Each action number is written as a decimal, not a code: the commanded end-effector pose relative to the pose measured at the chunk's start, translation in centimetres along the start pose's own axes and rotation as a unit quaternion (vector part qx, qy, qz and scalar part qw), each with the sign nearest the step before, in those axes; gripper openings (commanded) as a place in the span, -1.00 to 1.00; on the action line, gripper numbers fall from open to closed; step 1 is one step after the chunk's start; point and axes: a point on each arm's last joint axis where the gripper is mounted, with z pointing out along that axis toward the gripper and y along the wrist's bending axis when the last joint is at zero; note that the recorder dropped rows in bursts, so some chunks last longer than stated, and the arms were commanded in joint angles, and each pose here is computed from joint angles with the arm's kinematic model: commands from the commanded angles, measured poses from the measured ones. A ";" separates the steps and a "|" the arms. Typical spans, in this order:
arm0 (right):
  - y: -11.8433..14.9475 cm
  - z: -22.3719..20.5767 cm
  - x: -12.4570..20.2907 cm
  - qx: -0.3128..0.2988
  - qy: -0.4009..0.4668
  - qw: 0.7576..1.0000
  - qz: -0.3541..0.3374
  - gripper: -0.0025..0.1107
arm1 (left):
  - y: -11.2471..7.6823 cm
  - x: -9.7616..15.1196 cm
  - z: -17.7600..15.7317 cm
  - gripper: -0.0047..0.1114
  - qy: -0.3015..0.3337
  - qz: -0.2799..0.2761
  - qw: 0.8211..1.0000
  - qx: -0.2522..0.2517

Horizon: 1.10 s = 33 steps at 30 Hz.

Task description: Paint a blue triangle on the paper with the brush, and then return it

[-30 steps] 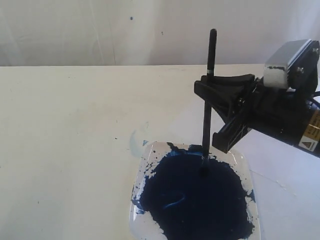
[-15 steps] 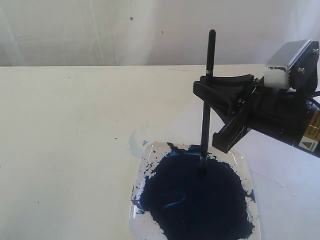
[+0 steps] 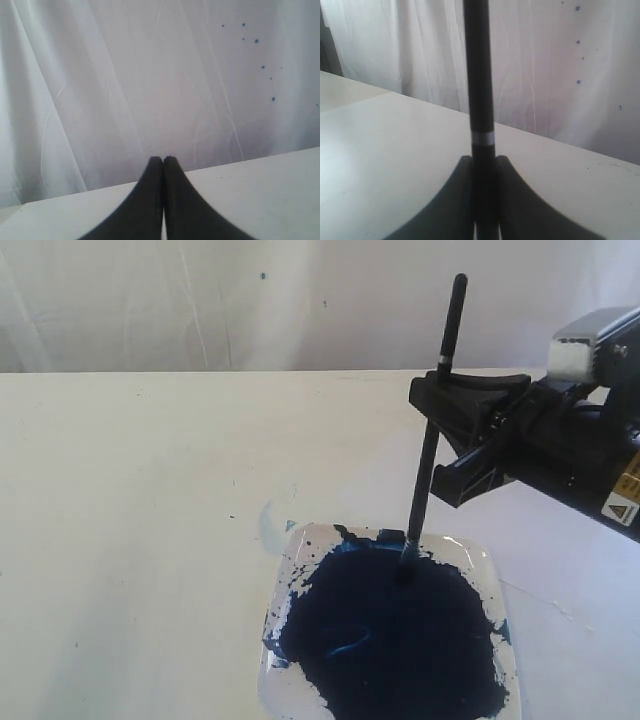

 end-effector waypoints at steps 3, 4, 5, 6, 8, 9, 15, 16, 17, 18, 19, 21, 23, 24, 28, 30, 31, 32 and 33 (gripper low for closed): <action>-0.3 0.0 -0.1 0.018 0.002 1.000 0.008 -0.95 | 0.1 -0.3 -0.1 -0.92 -0.023 -0.024 0.999 -0.002; -0.5 0.0 -0.1 0.027 0.006 1.000 0.013 -0.95 | 0.1 -0.5 -0.1 -0.92 -0.031 -0.039 0.999 -0.003; -0.6 0.0 0.1 0.037 0.013 0.999 0.018 -0.95 | 0.1 -0.6 -0.1 -0.92 -0.039 -0.051 0.998 -0.004; -0.8 -0.1 0.2 0.046 0.019 0.998 0.023 -0.95 | 0.2 -0.8 -0.1 -0.92 -0.047 -0.059 0.997 -0.005; -1.2 -0.1 0.5 0.066 0.033 0.997 0.033 -0.95 | 0.3 -1.2 -0.1 -0.92 -0.070 -0.081 0.994 -0.008; -1.3 -0.1 0.5 0.074 0.038 0.996 0.038 -0.95 | 0.3 -1.4 -0.2 -0.92 -0.085 -0.090 0.992 -0.010; -1.8 -0.2 0.5 0.104 0.033 0.992 0.067 -0.95 | 0.7 -3.2 -0.7 -0.92 -0.187 -0.170 0.967 -0.008; -1.9 -0.2 0.4 0.108 0.027 0.991 0.074 -0.95 | 0.8 -3.6 -0.9 -0.92 -0.212 -0.180 0.961 -0.008; -2.0 -0.2 0.2 0.111 0.017 0.990 0.080 -0.95 | 0.9 -3.9 -1.0 -0.92 -0.230 -0.184 0.956 -0.008; -2.0 -0.2 0.2 0.114 0.013 0.990 0.085 -0.95 | 1.0 -4.3 -1.2 -0.92 -0.254 -0.188 0.949 -0.007; -2.1 -0.3 0.1 0.118 0.005 0.989 0.092 -0.95 | 1.1 -4.6 -1.4 -0.92 -0.276 -0.194 0.941 -0.006; -2.3 -0.3 -0.1 0.130 -0.005 0.986 0.106 -0.95 | 1.2 -5.1 -1.8 -0.92 -0.310 -0.194 0.931 -0.007; -2.4 -0.3 0.0 0.133 -0.003 0.985 0.109 -0.95 | 1.2 -5.4 -2.0 -0.92 -0.326 -0.191 0.926 -0.006; -2.4 -0.3 0.0 0.133 -0.002 0.985 0.109 -0.95 | 1.2 -5.5 -2.0 -0.92 -0.330 -0.189 0.925 -0.004; -2.4 -0.3 0.1 0.135 0.001 0.985 0.109 -0.95 | 1.1 -5.4 -2.0 -0.92 -0.325 -0.188 0.927 -0.002; -2.4 -0.3 0.1 0.134 0.002 0.985 0.108 -0.95 | 1.1 -5.2 -1.8 -0.92 -0.312 -0.198 0.929 0.002; -2.4 -0.3 0.1 0.134 0.003 0.985 0.108 -0.95 | 1.1 -5.0 -1.7 -0.92 -0.301 -0.203 0.932 0.003; -2.4 -0.3 0.1 0.134 0.003 0.985 0.108 -0.95 | 1.0 -4.8 -1.5 -0.92 -0.284 -0.211 0.935 0.006; -2.4 -0.3 0.1 0.134 0.003 0.985 0.108 -0.95 | 0.9 -4.4 -1.3 -0.92 -0.261 -0.224 0.939 0.009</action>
